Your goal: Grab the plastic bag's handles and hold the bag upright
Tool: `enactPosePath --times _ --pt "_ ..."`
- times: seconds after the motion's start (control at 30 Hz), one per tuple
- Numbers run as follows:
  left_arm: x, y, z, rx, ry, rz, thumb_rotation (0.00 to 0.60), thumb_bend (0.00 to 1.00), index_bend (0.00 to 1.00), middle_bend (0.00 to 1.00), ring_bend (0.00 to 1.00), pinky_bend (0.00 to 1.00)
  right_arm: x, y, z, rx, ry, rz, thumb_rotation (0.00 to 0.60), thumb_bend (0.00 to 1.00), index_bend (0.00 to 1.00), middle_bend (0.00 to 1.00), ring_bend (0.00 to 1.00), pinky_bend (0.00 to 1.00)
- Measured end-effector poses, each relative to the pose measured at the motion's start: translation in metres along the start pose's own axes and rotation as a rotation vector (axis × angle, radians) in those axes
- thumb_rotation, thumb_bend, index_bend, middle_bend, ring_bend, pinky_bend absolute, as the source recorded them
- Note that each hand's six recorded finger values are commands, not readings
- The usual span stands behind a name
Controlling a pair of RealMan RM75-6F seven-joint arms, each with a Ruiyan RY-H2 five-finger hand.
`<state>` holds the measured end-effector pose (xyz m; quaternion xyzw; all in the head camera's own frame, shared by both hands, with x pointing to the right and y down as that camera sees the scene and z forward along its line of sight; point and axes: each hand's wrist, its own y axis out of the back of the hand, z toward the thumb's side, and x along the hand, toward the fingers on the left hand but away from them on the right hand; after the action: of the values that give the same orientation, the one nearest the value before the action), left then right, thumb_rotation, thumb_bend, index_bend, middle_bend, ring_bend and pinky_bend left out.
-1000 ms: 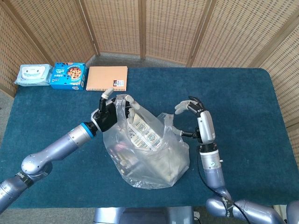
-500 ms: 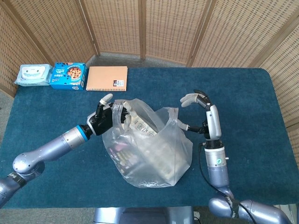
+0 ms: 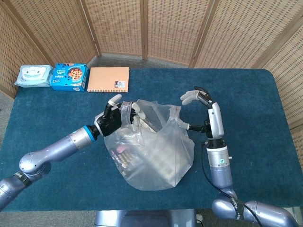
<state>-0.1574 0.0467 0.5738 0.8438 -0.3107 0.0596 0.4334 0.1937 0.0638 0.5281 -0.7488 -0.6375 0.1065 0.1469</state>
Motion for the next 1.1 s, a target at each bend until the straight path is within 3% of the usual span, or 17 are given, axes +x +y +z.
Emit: enactPosePath --times 0.53,0.87,1.1 --pt "0.033 -0.034 -0.012 0.062 0.055 -0.062 0.0 0.29 0.46 0.47 0.36 0.39 -0.004 -0.012 0.027 -0.018 0.016 0.054 0.544 0.12 0.49 0.43 0.32 0.14" --pt "0.05 -0.045 -0.02 0.105 0.094 -0.081 0.0 0.29 0.46 0.47 0.35 0.38 -0.009 -0.024 0.033 -0.01 0.014 0.087 0.547 0.12 0.49 0.43 0.32 0.14" --pt "0.057 -0.061 -0.027 0.121 0.131 -0.139 0.0 0.29 0.46 0.47 0.34 0.38 -0.02 -0.03 0.029 0.011 -0.006 0.099 0.544 0.12 0.49 0.43 0.31 0.14"
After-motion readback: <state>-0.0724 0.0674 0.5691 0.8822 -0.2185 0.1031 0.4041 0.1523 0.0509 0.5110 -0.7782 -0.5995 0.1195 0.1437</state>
